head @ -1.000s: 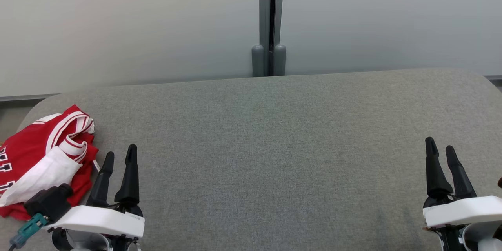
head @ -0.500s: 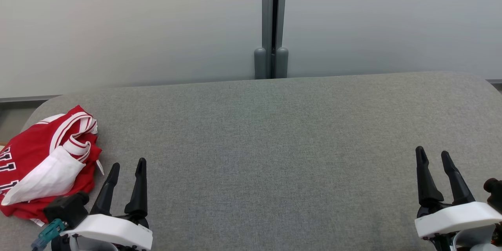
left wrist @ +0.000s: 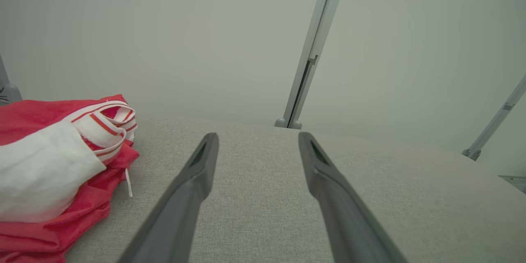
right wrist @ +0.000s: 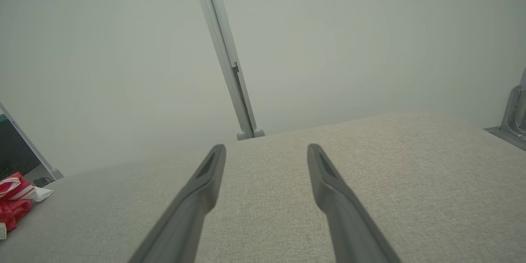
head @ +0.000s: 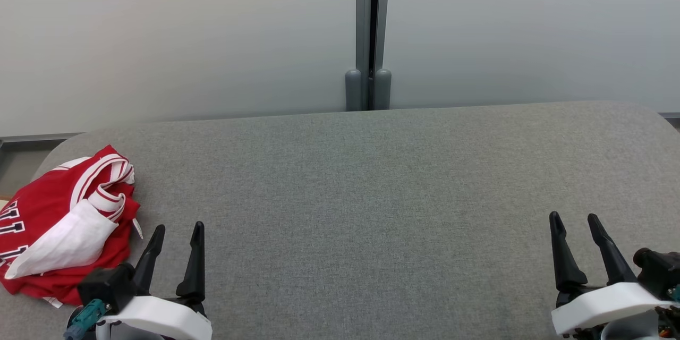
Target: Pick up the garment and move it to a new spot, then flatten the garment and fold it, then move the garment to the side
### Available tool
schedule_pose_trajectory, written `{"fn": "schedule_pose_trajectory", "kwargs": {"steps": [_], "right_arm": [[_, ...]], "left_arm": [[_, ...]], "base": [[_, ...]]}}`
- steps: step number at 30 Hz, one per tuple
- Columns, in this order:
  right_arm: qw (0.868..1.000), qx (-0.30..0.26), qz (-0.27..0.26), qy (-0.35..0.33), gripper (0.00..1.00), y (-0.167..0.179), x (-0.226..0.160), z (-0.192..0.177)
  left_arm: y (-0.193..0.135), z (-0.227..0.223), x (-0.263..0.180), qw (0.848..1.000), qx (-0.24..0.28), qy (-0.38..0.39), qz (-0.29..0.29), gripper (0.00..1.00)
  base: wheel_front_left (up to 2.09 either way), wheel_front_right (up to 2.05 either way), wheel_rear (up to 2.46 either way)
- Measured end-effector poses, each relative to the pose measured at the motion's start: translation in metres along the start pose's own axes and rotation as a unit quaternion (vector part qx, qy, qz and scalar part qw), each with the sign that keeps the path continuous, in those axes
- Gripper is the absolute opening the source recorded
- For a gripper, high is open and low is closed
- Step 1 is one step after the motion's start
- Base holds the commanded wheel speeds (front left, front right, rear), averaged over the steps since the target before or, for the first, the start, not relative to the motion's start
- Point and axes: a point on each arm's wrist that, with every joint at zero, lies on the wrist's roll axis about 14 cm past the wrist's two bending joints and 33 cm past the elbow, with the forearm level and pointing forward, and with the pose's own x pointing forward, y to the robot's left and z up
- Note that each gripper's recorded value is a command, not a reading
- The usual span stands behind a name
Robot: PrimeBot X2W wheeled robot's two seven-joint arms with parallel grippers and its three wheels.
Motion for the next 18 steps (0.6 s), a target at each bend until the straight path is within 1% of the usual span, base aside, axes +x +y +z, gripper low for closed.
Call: {"fn": "schedule_pose_trajectory", "kwargs": {"steps": [18], "right_arm": [[0.998,-0.058,0.008,0.008,1.00,0.0045,-0.0041,-0.0078]], "left_arm": [[0.0017,-0.0017,-0.0042,0.998,0.066,-0.006,0.001,1.00]], "base": [[0.00,0.00,0.00]]}}
